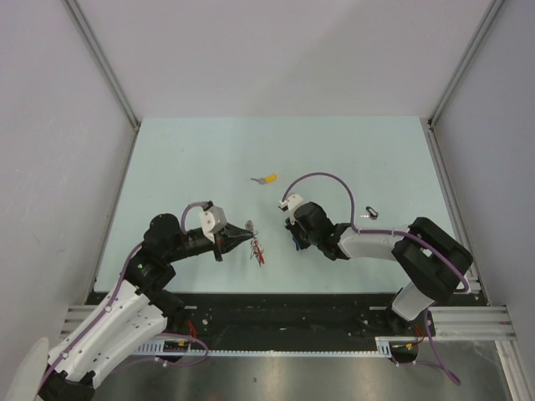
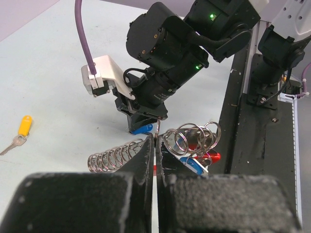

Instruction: Put the keys on the keyring

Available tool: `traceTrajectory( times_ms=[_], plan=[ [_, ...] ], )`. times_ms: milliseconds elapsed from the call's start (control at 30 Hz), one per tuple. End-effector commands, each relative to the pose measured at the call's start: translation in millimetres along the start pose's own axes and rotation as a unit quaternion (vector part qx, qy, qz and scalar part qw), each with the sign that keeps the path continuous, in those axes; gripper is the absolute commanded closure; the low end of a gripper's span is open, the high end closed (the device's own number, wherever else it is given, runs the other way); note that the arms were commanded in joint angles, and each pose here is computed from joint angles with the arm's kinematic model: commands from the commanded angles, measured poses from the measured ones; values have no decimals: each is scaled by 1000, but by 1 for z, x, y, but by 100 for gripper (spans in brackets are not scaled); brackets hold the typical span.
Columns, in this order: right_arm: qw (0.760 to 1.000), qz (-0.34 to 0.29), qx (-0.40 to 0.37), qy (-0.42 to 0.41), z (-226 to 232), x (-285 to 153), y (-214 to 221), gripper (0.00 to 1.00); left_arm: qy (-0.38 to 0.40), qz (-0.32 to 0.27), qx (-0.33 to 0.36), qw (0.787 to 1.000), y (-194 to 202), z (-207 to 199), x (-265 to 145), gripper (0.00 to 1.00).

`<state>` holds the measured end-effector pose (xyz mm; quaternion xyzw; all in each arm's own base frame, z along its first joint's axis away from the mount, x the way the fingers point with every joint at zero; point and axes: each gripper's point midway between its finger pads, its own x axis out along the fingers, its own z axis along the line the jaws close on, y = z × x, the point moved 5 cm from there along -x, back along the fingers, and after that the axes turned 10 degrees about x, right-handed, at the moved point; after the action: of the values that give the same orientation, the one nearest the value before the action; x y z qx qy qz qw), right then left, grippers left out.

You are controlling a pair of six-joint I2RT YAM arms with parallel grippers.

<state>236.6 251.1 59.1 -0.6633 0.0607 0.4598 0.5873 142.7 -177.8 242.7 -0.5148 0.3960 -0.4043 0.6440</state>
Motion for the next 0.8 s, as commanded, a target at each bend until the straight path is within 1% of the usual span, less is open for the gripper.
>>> traceTrajectory(
  times_ms=[0, 100, 167, 200, 367, 500, 600, 633, 700, 733, 767],
  plan=[
    [1000, 2, -5, 9, -2, 6, 5, 88, 5, -31, 15, 999, -15, 2, 1, 100],
    [1000, 6, -8, 9, -2, 7, 8, 90, 5, -32, 12, 999, -15, 1, 1, 100],
    [1000, 5, -11, 11, -3, 7, 8, 96, 8, -31, 7, 999, -14, 0, 1, 100],
    [1000, 4, -10, 10, -3, 7, 7, 99, 7, -40, 12, 999, -17, 1, 2, 100],
    [1000, -21, -13, -4, 2, -3, -7, 100, 8, -44, 14, 999, -19, 1, 3, 100],
    [998, -62, -18, -25, 7, -27, -29, 100, 11, -47, 19, 999, -21, 2, 3, 100],
    [995, -77, -41, -39, 9, -44, -39, 100, 19, -53, 26, 998, -27, 2, 4, 100],
    [993, -97, -48, -44, 10, -56, -49, 100, 21, -55, 30, 998, -29, 2, 5, 100],
    [991, -107, -57, -59, 12, -70, -54, 100, 33, -61, 37, 997, -37, 2, 6, 100],
    [987, -134, -63, -68, 13, -86, -65, 100, 38, -64, 41, 996, -42, 4, 8, 100],
    [985, -137, -68, -82, 15, -95, -66, 100, 46, -67, 45, 996, -46, 3, 9, 100]
  ],
)
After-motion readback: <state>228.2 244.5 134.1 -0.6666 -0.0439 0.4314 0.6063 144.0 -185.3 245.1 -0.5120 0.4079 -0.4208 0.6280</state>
